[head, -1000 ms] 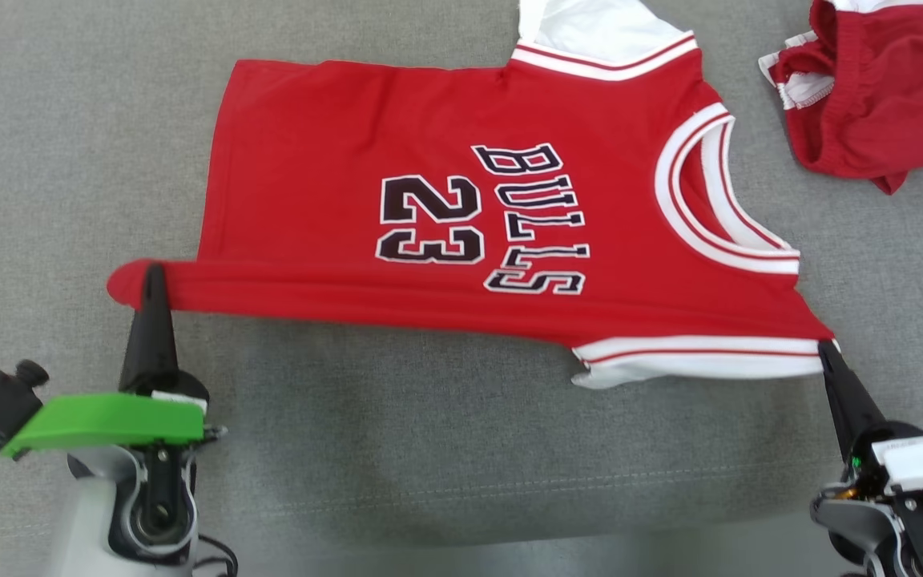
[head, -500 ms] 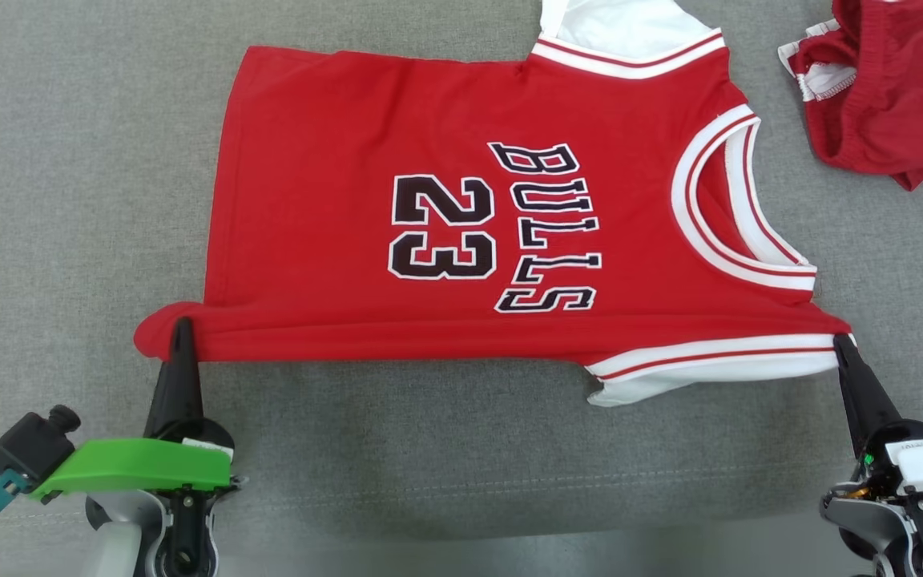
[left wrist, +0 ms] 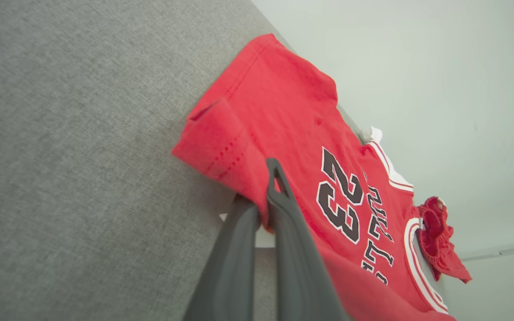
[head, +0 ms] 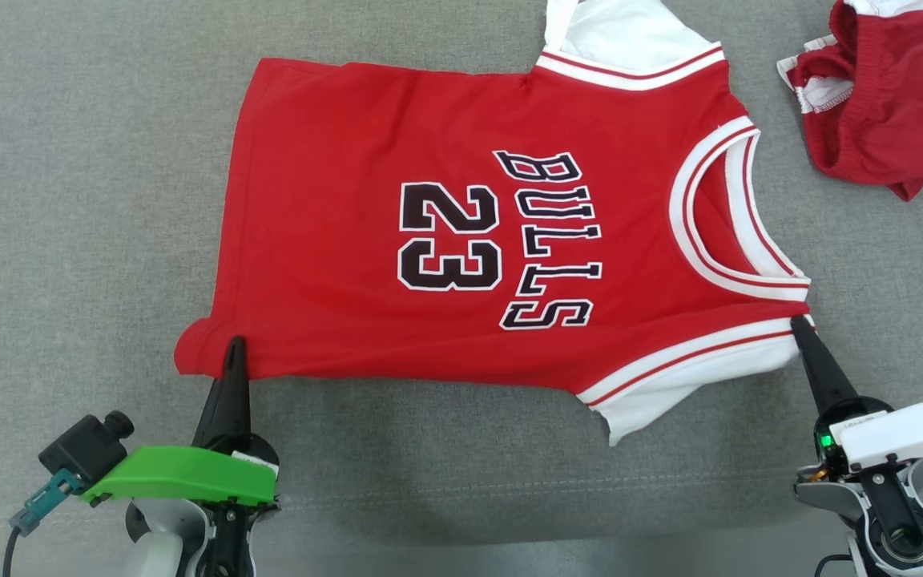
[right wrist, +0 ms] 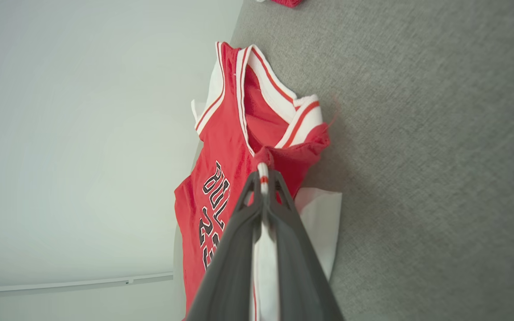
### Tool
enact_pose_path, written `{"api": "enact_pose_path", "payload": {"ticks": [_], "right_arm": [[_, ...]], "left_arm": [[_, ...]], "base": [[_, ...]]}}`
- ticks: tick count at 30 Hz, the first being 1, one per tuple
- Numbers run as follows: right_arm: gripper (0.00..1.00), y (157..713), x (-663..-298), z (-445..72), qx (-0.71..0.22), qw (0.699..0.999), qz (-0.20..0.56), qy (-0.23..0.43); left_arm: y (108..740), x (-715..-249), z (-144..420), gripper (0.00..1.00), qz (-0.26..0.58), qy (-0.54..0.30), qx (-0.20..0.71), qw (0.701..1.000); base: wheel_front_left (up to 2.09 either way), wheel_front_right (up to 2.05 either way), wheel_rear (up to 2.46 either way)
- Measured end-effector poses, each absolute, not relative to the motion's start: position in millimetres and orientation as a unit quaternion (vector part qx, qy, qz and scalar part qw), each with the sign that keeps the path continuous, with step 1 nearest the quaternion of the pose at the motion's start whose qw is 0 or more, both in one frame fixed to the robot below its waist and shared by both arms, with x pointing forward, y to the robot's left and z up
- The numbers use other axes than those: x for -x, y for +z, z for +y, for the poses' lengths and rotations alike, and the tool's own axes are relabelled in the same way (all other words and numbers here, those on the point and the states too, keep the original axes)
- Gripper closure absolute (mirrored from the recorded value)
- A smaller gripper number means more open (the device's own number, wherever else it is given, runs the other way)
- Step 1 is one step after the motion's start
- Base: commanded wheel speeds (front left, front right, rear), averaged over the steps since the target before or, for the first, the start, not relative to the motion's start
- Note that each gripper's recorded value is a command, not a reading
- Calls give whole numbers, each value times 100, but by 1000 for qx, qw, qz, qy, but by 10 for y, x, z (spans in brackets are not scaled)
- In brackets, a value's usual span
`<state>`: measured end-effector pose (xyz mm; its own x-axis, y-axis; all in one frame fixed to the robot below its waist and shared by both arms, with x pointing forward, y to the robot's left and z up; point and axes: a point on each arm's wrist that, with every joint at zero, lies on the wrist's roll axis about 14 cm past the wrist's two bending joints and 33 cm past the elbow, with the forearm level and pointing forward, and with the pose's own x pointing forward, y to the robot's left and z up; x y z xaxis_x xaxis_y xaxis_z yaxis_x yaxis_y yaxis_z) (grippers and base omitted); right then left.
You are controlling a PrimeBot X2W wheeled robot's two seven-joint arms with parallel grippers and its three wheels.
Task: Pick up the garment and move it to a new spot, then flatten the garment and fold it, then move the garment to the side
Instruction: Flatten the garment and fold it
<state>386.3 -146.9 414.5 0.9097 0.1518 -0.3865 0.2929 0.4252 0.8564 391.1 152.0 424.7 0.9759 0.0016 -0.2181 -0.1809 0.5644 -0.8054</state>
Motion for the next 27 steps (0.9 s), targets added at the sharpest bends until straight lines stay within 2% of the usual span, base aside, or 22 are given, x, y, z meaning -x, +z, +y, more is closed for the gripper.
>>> {"api": "enact_pose_path", "payload": {"ticks": [5,7,13,27], "right_arm": [[100,4128,-3875,-1422,-544,811,210,-44],[100,4146,-3919,-1427,-546,811,205,-44],[100,4170,-4099,-1455,-550,811,192,-45],[100,4023,-4506,-1460,-540,816,198,-52]], "left_arm": [[4301,-3949,1525,100,89,51,465,879],[4322,-3972,1510,96,87,49,466,879],[4284,-4055,1452,96,103,44,463,879],[4380,-4542,1443,94,100,22,444,890]], "base": [[0,0,0],[0,0,0],[0,0,0],[0,0,0]]}}
